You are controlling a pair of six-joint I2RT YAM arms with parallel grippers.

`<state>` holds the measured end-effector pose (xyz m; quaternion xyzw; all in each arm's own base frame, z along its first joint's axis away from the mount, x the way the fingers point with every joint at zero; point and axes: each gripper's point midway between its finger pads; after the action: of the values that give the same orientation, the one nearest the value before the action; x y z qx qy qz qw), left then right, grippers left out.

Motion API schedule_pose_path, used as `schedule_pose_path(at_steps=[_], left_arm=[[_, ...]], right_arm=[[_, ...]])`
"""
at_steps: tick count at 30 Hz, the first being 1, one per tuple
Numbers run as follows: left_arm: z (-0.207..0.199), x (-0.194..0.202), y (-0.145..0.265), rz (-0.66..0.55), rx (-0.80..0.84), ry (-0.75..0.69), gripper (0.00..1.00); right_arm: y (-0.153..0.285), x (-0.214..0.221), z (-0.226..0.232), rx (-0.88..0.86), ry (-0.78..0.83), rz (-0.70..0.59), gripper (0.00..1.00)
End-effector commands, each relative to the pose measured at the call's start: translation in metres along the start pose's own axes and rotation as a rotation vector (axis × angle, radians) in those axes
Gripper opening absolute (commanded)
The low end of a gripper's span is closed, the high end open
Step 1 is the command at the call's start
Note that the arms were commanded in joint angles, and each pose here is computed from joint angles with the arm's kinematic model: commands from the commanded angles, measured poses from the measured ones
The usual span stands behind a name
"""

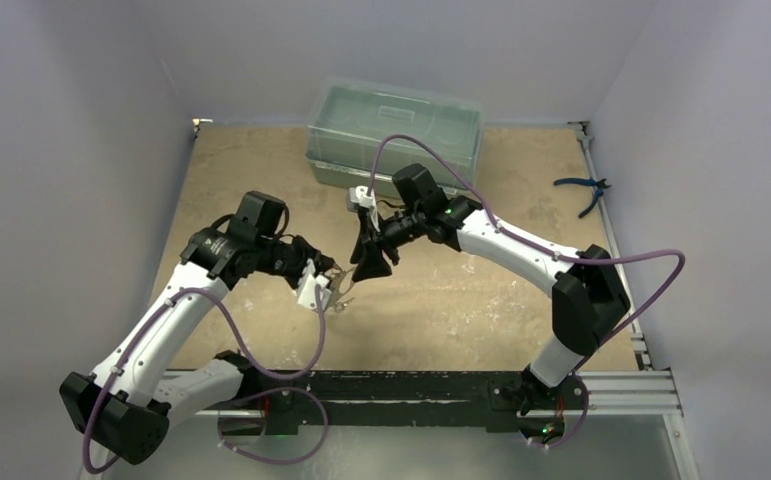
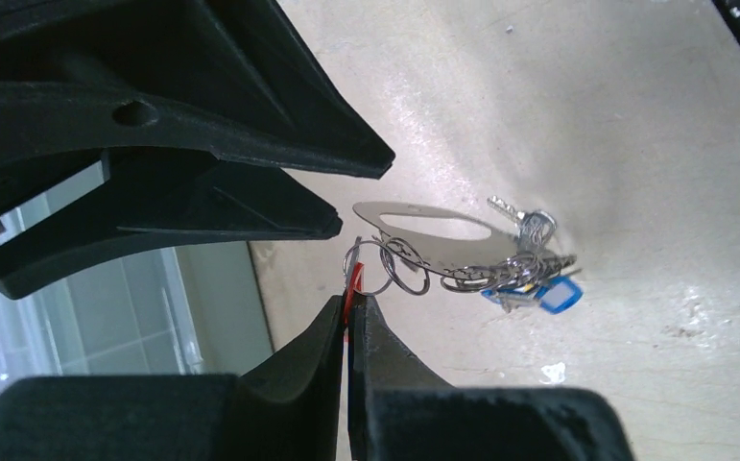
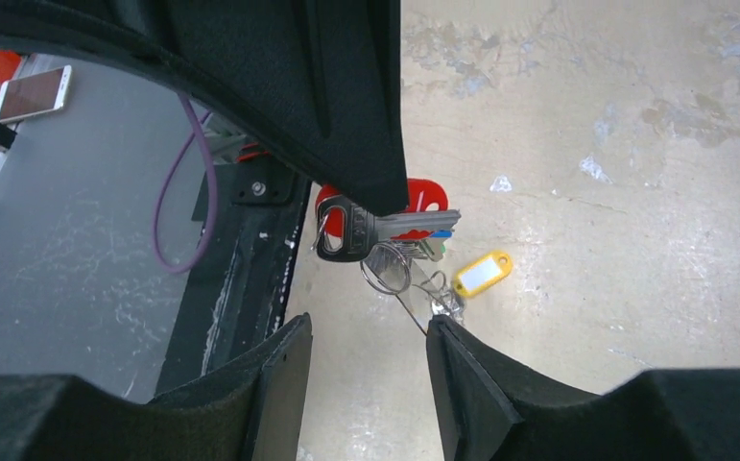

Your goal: Remove the keys from the keyring

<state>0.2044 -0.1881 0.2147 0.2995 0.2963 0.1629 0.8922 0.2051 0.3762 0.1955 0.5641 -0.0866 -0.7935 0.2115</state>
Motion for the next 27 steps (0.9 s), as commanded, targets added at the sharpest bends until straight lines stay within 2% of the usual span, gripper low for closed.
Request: schedule_pose_path(at_steps=[1, 14, 20, 27], left_arm=[[0.019, -0.011, 0.006, -0.031, -0.057, 0.124, 0.00], [0.026, -0.001, 0.010, 0.031, -0.072, 0.424, 0.00], [0.034, 0.012, 0.008, 0.086, -0.099, 0.630, 0.00], [0.033, 0.014, 0.002, 0.092, -0.092, 0.825, 0.00]], right_arm=[[0.006, -0.025, 0.005, 0.028, 0.013, -0.065, 0.52], [0.013, -0.026, -0.001, 0.072, -0.001, -0.063, 0.51], [0.019, -0.034, -0.003, 0.128, -0.053, -0.073, 0.49], [0.020, -0.040, -0.003, 0.149, -0.101, -0.109, 0.47]])
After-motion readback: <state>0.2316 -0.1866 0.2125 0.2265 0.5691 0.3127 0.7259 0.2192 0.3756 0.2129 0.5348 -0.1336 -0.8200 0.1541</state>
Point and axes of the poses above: each gripper's point midway between its finger pads, its own y axis back along the fingers, its own z axis along the line the jaws close on, x = y × z, and after that the axes turned 4 degrees about -y, right-handed
